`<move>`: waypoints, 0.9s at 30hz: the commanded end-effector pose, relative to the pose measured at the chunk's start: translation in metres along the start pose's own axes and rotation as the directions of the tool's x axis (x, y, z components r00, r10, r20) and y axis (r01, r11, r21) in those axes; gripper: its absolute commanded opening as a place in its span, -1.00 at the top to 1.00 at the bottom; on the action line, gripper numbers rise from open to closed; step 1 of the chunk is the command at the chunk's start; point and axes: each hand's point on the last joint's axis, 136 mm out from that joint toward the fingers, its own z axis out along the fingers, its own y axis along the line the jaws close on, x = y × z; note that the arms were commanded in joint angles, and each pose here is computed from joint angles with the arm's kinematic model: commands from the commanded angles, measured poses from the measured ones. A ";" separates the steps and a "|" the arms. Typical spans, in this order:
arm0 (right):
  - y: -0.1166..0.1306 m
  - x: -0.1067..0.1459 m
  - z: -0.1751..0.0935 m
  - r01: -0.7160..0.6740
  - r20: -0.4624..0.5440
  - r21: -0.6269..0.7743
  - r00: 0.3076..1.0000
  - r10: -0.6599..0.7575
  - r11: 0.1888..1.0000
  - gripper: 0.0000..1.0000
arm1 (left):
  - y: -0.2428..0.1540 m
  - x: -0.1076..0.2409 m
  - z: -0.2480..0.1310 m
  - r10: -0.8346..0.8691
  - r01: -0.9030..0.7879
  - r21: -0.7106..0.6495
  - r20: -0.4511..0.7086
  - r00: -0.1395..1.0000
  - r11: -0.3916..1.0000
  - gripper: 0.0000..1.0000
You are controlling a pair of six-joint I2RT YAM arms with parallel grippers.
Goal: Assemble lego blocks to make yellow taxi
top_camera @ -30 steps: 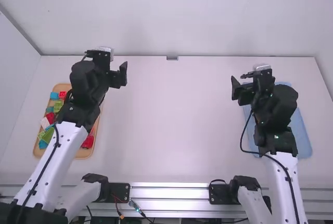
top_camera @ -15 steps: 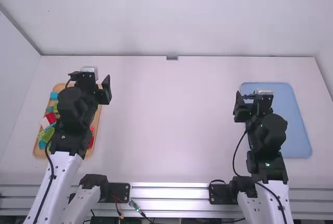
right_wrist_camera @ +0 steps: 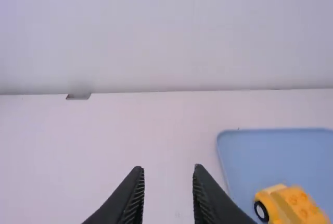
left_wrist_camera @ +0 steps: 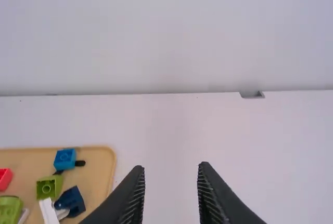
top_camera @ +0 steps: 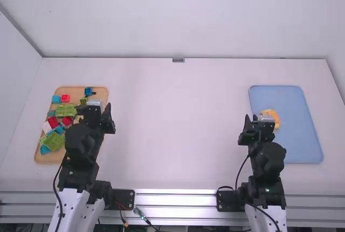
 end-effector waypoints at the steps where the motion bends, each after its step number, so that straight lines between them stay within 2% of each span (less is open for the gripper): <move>1: -0.001 0.012 -0.001 -0.004 0.004 0.007 1.000 0.004 1.000 0.60 | 0.000 0.012 -0.005 0.000 0.000 0.000 0.010 1.000 1.000 0.59; 11: -0.001 0.049 0.000 -0.004 0.004 0.007 1.000 0.004 1.000 0.88 | 0.000 0.058 -0.011 0.000 0.000 0.000 0.010 1.000 1.000 0.94; 13: -0.001 0.047 0.000 -0.004 0.019 0.007 1.000 0.004 1.000 0.92 | 0.000 0.066 -0.011 0.000 0.000 0.000 0.010 1.000 1.000 1.00; 16: -0.001 0.039 -0.003 -0.004 0.055 0.007 0.998 0.003 1.000 0.99 | 0.000 0.079 -0.011 0.000 0.000 0.000 0.010 1.000 1.000 1.00; 22: -0.001 0.037 -0.003 -0.003 0.063 0.007 0.998 0.003 1.000 1.00 | 0.000 0.097 -0.009 0.000 0.000 0.000 0.010 1.000 1.000 1.00; 27: -0.001 0.037 -0.003 -0.003 0.063 0.007 0.998 0.003 1.000 1.00 | 0.000 0.089 -0.012 0.000 0.000 0.000 0.055 0.998 1.000 1.00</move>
